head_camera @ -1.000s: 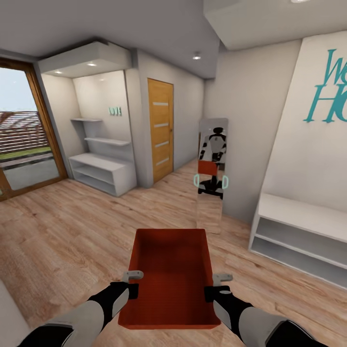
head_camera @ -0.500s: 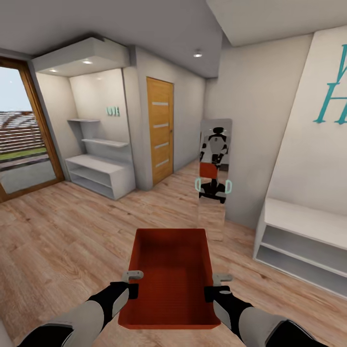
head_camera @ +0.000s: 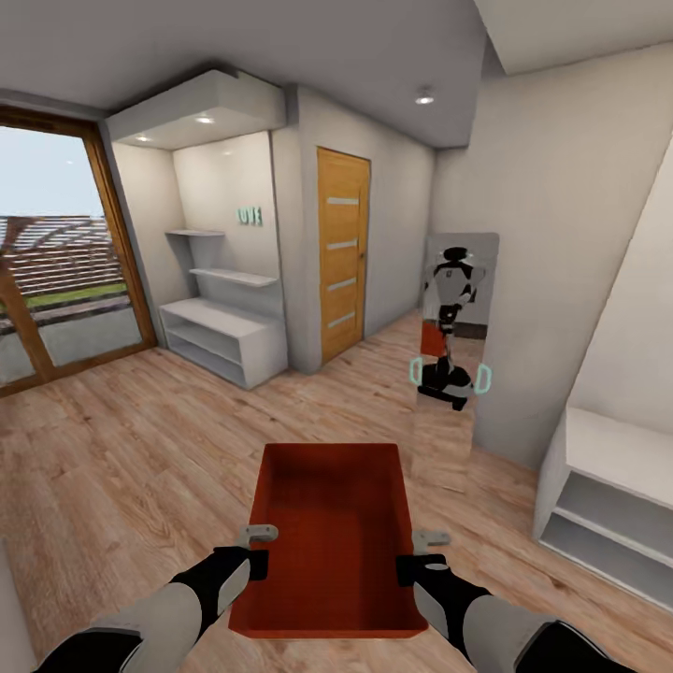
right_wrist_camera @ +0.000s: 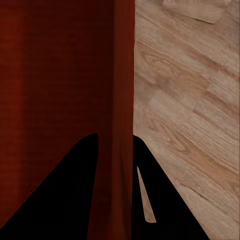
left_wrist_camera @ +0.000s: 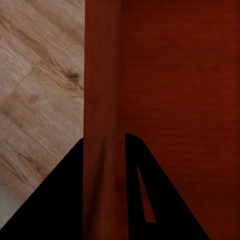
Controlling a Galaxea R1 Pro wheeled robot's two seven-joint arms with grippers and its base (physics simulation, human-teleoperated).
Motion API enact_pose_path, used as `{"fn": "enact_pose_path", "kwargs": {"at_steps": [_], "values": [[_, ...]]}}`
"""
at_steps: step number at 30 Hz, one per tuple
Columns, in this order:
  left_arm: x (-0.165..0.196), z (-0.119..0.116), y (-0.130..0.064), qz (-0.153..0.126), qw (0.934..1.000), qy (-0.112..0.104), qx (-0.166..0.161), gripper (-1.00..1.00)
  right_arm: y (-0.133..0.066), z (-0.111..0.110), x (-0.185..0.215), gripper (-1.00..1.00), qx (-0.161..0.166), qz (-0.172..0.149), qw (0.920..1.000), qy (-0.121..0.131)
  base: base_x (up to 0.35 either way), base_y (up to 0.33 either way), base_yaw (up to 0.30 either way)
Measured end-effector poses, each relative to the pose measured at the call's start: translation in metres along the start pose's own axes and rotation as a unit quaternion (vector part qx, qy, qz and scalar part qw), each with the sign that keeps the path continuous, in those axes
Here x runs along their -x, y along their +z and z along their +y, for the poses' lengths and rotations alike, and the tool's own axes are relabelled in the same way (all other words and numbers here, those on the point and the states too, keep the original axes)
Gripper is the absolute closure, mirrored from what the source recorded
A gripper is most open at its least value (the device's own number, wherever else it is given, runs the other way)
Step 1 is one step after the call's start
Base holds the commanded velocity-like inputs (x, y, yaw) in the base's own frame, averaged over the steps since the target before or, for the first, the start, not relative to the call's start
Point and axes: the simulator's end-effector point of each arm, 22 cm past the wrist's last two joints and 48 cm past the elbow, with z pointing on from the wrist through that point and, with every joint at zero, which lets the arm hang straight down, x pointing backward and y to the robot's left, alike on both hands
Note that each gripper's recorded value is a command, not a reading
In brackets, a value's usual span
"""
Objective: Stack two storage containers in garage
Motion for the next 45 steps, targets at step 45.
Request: {"fn": "enact_pose_path", "kwargs": {"at_steps": [45], "values": [[-0.0002,-0.0004,0.0000,0.000,1.0000,-0.001,0.000,1.00,0.0001,-0.0004,0.0000,1.00,0.000,0.000,1.0000,0.000,0.322,0.000,0.118]]}}
